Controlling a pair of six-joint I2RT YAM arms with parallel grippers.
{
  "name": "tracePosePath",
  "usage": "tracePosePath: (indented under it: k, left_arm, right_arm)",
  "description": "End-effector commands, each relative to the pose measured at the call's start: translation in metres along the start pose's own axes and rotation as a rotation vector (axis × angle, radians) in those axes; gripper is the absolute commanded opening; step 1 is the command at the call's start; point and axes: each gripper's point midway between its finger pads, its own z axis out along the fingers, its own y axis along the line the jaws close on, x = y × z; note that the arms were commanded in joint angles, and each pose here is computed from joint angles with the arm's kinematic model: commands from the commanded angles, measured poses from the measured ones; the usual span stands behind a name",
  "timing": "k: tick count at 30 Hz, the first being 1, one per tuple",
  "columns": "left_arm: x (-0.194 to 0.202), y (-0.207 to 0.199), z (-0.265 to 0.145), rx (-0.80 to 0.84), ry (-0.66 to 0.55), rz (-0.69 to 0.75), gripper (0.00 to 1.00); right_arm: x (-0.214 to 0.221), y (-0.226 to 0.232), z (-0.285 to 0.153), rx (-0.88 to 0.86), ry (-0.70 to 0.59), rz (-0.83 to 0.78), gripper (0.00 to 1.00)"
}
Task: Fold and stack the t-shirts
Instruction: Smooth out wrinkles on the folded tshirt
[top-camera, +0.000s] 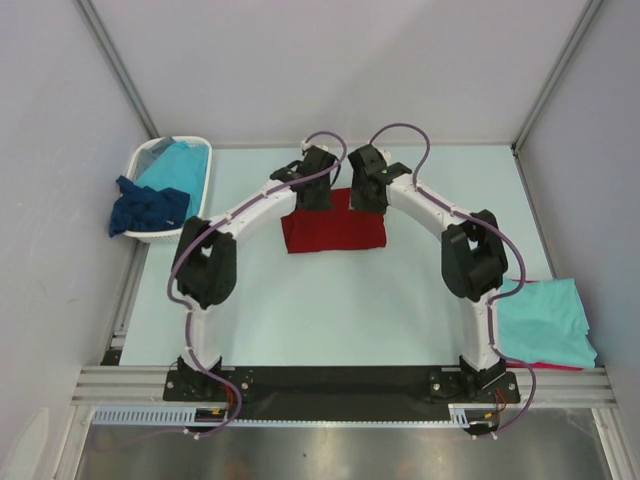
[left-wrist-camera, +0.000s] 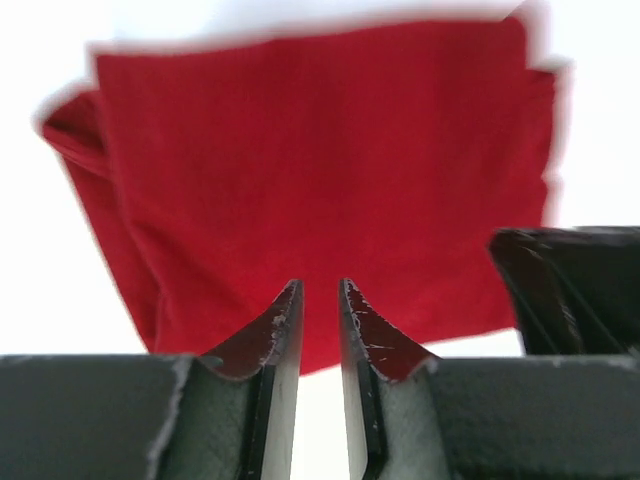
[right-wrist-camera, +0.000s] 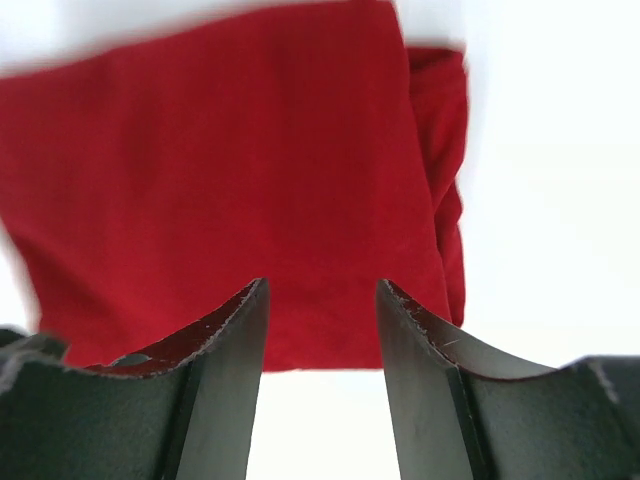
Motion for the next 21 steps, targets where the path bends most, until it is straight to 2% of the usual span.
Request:
tracePosePath:
  k: [1,12,16,18,21]
  left_arm:
    - [0.049,0.011,0.033,-0.024,0.154,0.037,0.25]
    - [0.087,0.017,0.054,-0.027,0.262,0.038,0.23]
    - [0.05,0.016,0.027,-0.032,0.148,0.016,0.23]
    - [0.002,0.006,-0.002,0.001,0.024,0.015,0.25]
    - [-0.051,-0.006,-0.029,0.035,-0.073,0.01,0.27]
  right_arm:
    - [0.034,-0.008,0.032,0.039,0.092,-0.031,0.52]
    - [0.061,-0.016,0.05,0.059,0.163,-0.038,0.51]
    - [0.024,-0.007,0.017,0.02,0.051,-0.018,0.51]
    - [-0.012,0.006,-0.01,-0.029,-0.035,0.004,0.52]
    - [-0.051,0.024,-0.033,-0.068,-0.099,0.004,0.53]
